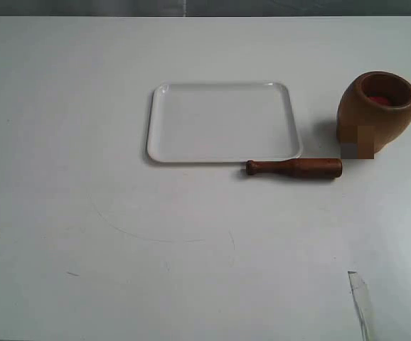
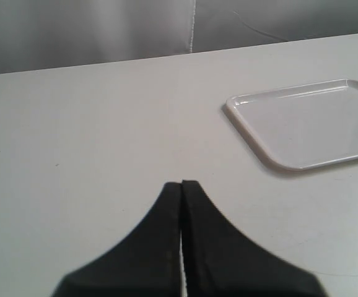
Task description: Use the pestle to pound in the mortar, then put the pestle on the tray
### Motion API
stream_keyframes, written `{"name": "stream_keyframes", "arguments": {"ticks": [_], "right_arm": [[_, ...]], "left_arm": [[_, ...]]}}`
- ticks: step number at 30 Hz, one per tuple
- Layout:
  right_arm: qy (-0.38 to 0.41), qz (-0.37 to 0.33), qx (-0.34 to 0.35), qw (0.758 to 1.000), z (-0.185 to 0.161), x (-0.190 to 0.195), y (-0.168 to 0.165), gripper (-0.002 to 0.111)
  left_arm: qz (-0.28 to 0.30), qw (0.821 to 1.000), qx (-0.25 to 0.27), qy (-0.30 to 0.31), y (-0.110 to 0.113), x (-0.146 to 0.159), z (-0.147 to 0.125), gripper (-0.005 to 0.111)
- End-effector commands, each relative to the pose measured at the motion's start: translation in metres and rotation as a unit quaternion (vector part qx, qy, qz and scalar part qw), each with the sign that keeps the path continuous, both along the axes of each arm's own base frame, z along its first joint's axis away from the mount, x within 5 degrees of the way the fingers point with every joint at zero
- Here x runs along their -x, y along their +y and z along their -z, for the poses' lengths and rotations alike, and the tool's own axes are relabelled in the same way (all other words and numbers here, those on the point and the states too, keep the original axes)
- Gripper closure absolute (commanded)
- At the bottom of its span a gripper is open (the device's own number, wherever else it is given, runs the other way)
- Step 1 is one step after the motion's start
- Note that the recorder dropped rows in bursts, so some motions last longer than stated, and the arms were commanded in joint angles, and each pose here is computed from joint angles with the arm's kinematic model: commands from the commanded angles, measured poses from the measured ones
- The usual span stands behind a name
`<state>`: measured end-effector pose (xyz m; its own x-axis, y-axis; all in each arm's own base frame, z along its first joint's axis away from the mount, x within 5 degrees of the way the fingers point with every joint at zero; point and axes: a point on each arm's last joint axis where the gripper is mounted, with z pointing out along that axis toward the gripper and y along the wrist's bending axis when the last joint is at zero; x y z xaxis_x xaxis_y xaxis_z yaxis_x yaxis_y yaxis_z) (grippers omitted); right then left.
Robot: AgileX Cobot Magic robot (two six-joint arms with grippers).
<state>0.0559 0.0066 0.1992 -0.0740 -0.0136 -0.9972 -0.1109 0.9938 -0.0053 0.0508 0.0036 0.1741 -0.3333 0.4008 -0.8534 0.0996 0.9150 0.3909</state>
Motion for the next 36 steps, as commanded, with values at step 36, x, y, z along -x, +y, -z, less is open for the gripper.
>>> {"name": "stream_keyframes", "arguments": {"ticks": [36], "right_arm": [[-0.218,0.002,0.021,0.976,-0.158,0.049,-0.004,0.108]], "left_arm": [[0.003,1.000,0.007,-0.002,-0.001,0.000,0.000,0.107]]}}
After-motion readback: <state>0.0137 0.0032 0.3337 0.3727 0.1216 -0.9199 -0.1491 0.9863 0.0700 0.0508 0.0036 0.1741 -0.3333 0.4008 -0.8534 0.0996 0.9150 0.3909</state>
